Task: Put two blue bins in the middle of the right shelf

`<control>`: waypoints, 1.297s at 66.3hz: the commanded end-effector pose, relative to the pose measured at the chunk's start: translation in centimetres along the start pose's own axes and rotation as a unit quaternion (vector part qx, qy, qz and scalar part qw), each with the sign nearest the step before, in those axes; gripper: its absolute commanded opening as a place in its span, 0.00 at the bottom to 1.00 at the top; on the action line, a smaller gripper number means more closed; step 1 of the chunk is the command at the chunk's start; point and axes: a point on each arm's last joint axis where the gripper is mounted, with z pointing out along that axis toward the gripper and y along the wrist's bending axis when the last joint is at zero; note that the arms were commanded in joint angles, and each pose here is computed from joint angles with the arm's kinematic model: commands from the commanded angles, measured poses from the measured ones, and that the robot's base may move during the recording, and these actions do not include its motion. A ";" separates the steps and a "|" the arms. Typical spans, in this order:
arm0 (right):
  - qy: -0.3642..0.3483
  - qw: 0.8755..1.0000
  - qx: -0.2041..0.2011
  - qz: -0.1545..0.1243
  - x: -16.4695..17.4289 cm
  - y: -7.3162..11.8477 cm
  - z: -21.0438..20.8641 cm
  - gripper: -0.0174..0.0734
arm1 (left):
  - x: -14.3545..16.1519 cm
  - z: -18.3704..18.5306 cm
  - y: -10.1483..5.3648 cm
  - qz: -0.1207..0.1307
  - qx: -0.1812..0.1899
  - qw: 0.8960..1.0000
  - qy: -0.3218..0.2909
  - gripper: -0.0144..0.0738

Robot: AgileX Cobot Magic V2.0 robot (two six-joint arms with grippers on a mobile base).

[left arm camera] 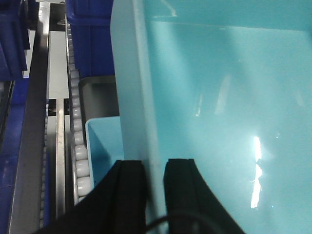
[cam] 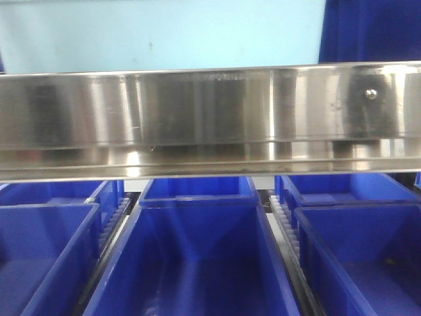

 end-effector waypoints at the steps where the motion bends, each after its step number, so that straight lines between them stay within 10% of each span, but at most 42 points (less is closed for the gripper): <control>1: -0.036 0.999 0.016 -0.017 -0.7 -0.4 -1.2 0.02 | -0.6 -0.9 0.3 0.013 -0.015 0.999 -0.032 0.04; 86: -0.036 0.999 0.016 -0.017 -0.7 -0.4 -1.2 0.02 | -0.6 -0.9 0.3 0.013 -0.015 0.999 -0.032 0.04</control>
